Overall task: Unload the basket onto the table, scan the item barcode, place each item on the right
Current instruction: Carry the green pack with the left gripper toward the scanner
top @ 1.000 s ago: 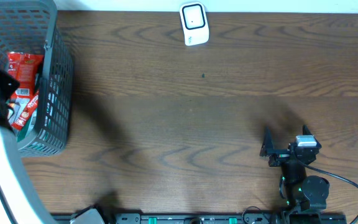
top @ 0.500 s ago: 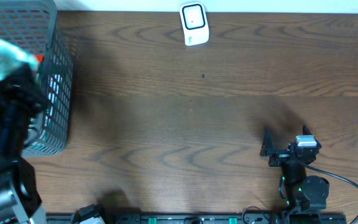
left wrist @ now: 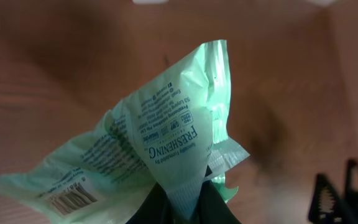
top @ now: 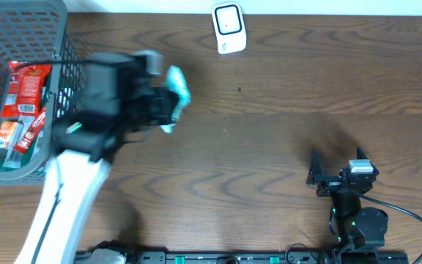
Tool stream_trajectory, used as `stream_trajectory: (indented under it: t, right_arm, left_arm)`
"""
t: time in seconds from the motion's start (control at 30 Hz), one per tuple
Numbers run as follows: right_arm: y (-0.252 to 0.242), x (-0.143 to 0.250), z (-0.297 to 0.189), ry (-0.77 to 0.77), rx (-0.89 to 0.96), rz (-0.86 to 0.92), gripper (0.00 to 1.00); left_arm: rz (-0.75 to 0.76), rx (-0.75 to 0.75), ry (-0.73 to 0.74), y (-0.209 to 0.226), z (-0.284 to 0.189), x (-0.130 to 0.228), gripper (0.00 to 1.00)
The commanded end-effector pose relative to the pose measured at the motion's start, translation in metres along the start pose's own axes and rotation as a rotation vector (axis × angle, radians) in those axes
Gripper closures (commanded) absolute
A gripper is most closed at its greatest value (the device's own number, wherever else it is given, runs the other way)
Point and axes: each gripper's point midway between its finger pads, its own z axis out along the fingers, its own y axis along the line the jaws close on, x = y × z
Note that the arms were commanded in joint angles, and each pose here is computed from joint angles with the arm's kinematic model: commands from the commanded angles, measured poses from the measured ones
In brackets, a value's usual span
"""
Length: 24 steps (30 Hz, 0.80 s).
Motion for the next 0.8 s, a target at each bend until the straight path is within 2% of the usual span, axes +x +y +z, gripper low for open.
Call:
stream_trajectory:
  t: [0.0, 0.23, 0.43, 0.47, 0.5, 0.53, 0.6, 0.63, 0.67, 0.77]
  right_arm:
    - [-0.002, 0.0, 0.0, 0.0, 0.007, -0.01, 0.01]
    - [-0.002, 0.0, 0.0, 0.0, 0.007, -0.01, 0.01]
    - [-0.002, 0.0, 0.0, 0.0, 0.007, -0.01, 0.01]
    - [-0.002, 0.0, 0.0, 0.0, 0.007, -0.01, 0.01]
    - [-0.002, 0.0, 0.0, 0.0, 0.007, -0.01, 0.01]
    - [-0.002, 0.0, 0.0, 0.0, 0.007, -0.01, 0.01]
    - [-0.002, 0.0, 0.0, 0.0, 0.007, -0.01, 0.01]
    - [-0.002, 0.0, 0.0, 0.0, 0.007, -0.01, 0.01]
    - [-0.002, 0.0, 0.0, 0.0, 0.007, -0.01, 0.01]
    - [-0.002, 0.0, 0.0, 0.0, 0.007, -0.01, 0.01]
  left_arm:
    - [-0.021, -0.011, 0.15, -0.009, 0.064, 0.026, 0.92]
    - [-0.051, -0.013, 0.306, -0.018, 0.176, 0.07, 0.92]
    - [-0.014, 0.01, 0.334, -0.021, 0.236, 0.095, 0.92]
    - [-0.01, 0.013, 0.335, -0.021, 0.241, 0.097, 0.83]
    - [-0.008, 0.014, 0.336, -0.021, 0.244, 0.099, 0.61]
    - [-0.007, 0.015, 0.339, -0.02, 0.246, 0.1, 0.53]
    - [-0.006, 0.018, 0.333, -0.022, 0.245, 0.099, 0.43]
    - [-0.005, 0.024, 0.321, -0.024, 0.243, 0.094, 0.33]
    - [-0.004, 0.031, 0.307, -0.026, 0.24, 0.088, 0.28]
    - [0.0, 0.058, 0.25, -0.036, 0.227, 0.065, 0.25]
